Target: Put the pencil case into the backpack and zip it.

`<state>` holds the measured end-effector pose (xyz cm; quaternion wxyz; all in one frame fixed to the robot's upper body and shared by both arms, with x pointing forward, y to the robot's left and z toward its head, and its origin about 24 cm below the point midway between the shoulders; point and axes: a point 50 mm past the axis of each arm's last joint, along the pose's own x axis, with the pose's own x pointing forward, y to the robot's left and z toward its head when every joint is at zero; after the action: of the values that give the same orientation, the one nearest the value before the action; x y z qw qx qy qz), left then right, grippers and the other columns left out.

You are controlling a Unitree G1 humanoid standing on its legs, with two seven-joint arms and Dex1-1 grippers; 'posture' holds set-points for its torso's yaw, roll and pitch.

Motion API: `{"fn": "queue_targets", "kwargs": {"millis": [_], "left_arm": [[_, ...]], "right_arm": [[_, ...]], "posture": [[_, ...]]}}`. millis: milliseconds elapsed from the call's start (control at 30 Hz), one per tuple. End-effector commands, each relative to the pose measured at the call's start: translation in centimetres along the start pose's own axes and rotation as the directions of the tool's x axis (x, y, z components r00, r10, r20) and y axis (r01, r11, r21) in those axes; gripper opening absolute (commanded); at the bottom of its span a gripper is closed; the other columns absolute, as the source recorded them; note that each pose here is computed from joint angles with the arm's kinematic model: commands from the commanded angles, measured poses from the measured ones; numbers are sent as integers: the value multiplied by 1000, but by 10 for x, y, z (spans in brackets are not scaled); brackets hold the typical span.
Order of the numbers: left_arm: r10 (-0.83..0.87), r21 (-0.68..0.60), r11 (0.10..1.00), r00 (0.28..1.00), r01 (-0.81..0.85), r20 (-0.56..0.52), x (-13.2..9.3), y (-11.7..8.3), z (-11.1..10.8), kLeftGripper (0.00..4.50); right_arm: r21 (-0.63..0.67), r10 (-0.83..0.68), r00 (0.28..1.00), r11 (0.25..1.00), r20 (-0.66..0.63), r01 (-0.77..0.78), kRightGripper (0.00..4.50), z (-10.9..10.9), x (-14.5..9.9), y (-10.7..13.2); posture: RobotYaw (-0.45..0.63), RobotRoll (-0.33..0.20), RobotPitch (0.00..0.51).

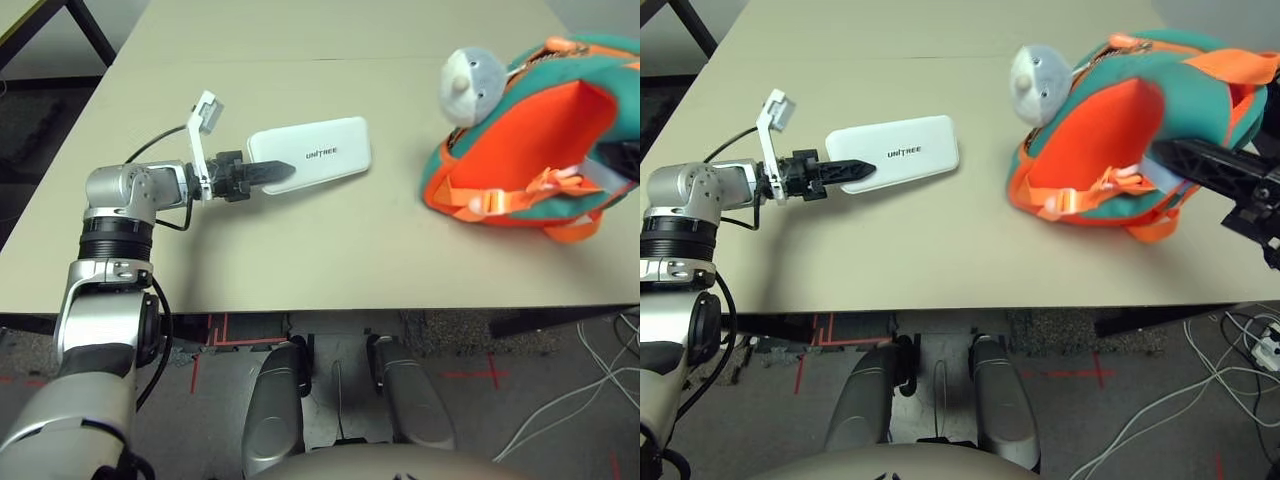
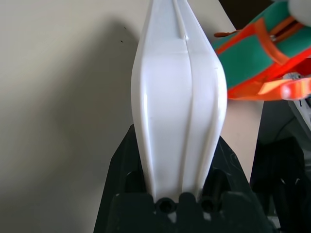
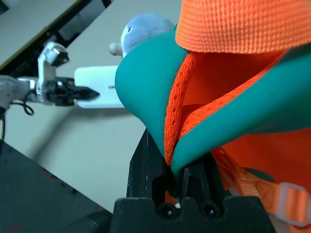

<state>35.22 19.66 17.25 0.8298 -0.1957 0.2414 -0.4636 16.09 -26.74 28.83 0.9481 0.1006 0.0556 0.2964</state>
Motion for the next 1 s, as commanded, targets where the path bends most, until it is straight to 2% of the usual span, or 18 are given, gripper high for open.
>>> {"fn": "queue_targets", "kwargs": {"millis": [33,133,233,333,533,633,767,1000], "left_arm": [[-16,21,1000,1000,16,-1,2,-2,6,1312],[-30,39,999,1000,30,-1,5,-5,11,1312],[-47,69,997,999,47,-1,7,-10,18,1312],[-80,106,991,997,82,-24,9,-18,27,1312],[-122,238,963,992,128,-41,17,-38,57,1312],[-139,306,940,989,148,-51,24,-45,64,1312],[-190,329,921,978,207,-85,27,-54,68,1312],[-279,333,890,949,312,-146,27,-70,78,1312]], "right_arm": [[-6,49,997,999,62,-48,56,2,-3,13],[58,0,999,998,-32,2,56,-22,4,5],[123,-9,998,992,-68,17,56,-44,9,-3],[120,-31,996,992,-88,41,56,-59,11,-13],[112,-4,998,994,-61,11,56,-58,20,-19],[94,14,999,996,-45,-9,56,-56,28,-21],[71,25,999,997,-45,-22,56,-57,35,-25],[58,30,998,998,-59,-27,56,-60,41,-31]], "posture": [[-319,0,200],[-306,0,212],[-290,0,214],[-272,0,215],[-246,0,238],[-246,0,238],[-218,0,257],[-204,0,252]]}}
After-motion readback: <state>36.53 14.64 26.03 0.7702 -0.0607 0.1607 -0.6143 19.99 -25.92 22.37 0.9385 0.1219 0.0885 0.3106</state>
